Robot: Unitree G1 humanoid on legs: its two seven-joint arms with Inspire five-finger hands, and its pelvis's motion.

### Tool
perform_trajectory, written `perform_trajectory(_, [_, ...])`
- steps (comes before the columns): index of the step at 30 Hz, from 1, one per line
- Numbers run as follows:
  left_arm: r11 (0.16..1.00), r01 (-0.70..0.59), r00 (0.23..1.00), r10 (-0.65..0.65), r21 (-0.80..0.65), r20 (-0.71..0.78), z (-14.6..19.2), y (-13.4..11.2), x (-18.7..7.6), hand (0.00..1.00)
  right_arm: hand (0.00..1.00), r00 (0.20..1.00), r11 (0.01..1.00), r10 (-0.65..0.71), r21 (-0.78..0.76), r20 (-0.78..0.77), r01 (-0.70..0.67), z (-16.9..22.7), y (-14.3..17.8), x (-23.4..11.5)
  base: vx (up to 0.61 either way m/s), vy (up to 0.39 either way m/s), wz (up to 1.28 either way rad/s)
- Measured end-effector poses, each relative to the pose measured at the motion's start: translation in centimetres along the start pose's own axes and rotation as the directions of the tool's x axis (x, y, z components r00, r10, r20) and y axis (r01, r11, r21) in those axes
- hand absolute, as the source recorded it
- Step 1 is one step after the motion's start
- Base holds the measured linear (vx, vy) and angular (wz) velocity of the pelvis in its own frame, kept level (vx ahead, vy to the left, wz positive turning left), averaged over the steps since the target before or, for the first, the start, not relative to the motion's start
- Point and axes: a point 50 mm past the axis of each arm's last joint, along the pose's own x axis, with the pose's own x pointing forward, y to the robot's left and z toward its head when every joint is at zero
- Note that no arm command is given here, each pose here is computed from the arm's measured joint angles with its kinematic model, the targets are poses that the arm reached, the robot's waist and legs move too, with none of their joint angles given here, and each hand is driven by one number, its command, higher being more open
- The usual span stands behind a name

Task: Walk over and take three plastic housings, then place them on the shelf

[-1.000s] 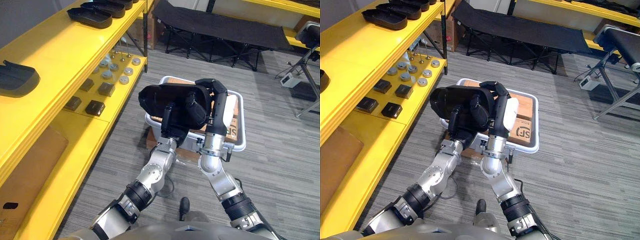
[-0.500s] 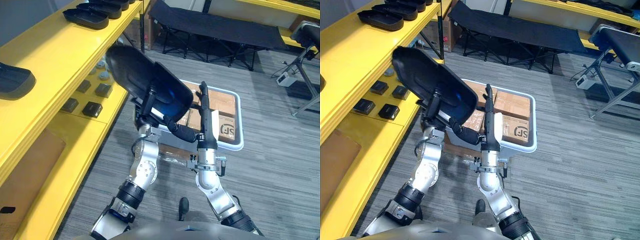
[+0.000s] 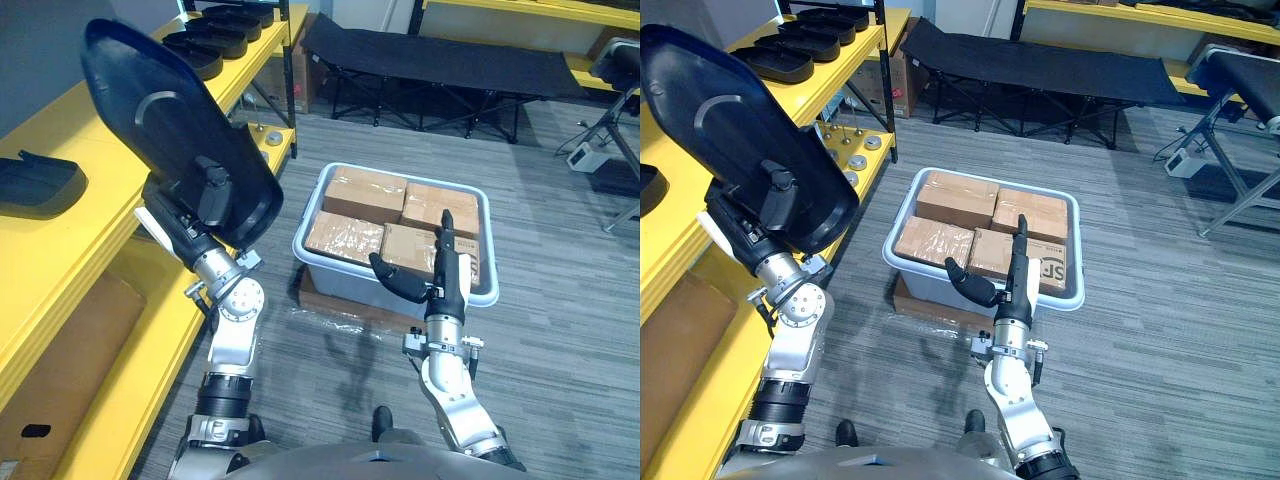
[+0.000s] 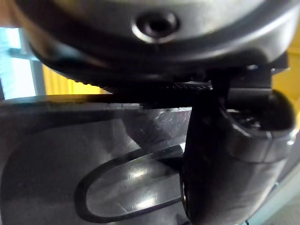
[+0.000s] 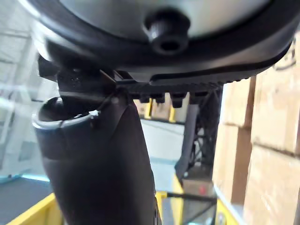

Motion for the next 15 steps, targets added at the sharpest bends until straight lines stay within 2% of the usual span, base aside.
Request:
perform_trajectory(2, [0.996,0.048,0.998,-0.051,0.072,0.033,-0.4,0.7,-0.1,0.0,1.0,0.996,0.993,0.083,0.082,0.019,-0.085,0.5,0.7,-0.1,0.0,0.0,0.0])
perform_trajectory(5, [0.99,0.105,0.994,-0.108,0.094,0.03,-1.0,1.4,-0.6,0.0,1.0,0.993,0.986,0.11,0.124,0.029,-0.113,0.9,0.8,-0.1,0.0,0.0,0.0])
perform_trajectory(8, [0.986,0.141,0.99,-0.143,0.091,0.014,-1.6,2.5,-1.6,0.0,1.0,0.998,0.982,0.066,0.179,0.006,-0.066,0.8,-0.3,-0.2,0.0,-0.002,-0.02])
perform_trajectory(15, [0.998,0.042,0.999,-0.042,-0.042,-0.012,-0.5,6.1,-3.0,0.0,1.0,0.989,0.944,-0.11,0.301,-0.095,0.134,-0.6,-4.8,-1.0,0.01,-0.002,0.0])
